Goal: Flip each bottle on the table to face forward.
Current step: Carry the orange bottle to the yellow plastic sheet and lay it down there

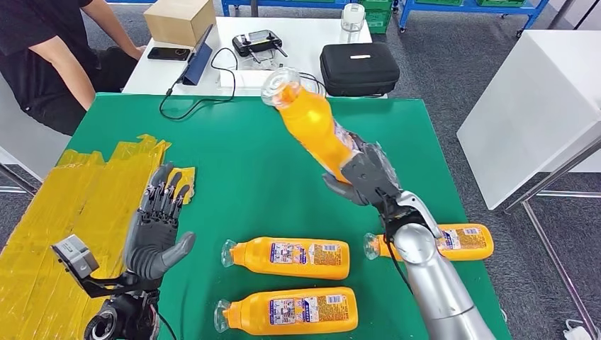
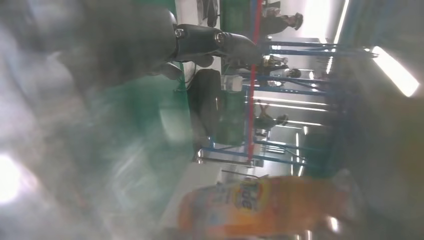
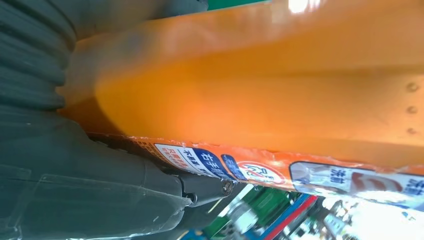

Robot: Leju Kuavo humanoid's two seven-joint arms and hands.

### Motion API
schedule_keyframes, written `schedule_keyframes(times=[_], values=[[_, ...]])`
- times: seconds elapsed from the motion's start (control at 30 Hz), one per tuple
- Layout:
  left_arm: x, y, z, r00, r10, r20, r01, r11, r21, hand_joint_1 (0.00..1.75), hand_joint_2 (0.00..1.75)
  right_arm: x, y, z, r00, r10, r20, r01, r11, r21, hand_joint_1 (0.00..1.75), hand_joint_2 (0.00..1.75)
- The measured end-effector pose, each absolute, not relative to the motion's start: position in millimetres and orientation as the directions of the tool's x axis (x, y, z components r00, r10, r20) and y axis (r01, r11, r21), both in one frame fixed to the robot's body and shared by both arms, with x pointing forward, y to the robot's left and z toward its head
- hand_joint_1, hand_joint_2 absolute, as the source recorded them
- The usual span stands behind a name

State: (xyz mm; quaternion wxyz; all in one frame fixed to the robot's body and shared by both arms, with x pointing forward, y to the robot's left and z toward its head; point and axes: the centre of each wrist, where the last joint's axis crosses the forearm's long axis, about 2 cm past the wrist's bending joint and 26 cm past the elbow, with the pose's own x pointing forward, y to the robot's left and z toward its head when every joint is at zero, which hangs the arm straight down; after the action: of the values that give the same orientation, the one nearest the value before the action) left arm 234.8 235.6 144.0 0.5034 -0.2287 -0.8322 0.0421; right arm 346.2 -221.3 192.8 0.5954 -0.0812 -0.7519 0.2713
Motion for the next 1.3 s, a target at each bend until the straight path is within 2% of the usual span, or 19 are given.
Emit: schedule_keyframes(times=[0.3,0.6,0.87,1.3], values=[[245,235,143,-0.379,0.43,0.819,0.329,0.89,-0.315,0.0,1.75,349,-146,195,-0.329,0.442,0.835,-0.343,0.768,-0.541,1.75,1.75],[250,235,142,-0.373,0.435,0.82,0.328,0.888,-0.322,0.0,1.75,343,-97,192,-0.348,0.447,0.824,-0.444,0.696,-0.564,1.75,1.75],[254,235,141,-0.376,0.426,0.823,0.313,0.894,-0.32,0.0,1.75,336,-68,187,-0.364,0.47,0.804,-0.506,0.624,-0.595,1.75,1.75],[254,237,139,-0.387,0.388,0.837,0.263,0.916,-0.303,0.0,1.75,327,-50,182,-0.405,0.512,0.757,-0.534,0.54,-0.651,1.75,1.75]])
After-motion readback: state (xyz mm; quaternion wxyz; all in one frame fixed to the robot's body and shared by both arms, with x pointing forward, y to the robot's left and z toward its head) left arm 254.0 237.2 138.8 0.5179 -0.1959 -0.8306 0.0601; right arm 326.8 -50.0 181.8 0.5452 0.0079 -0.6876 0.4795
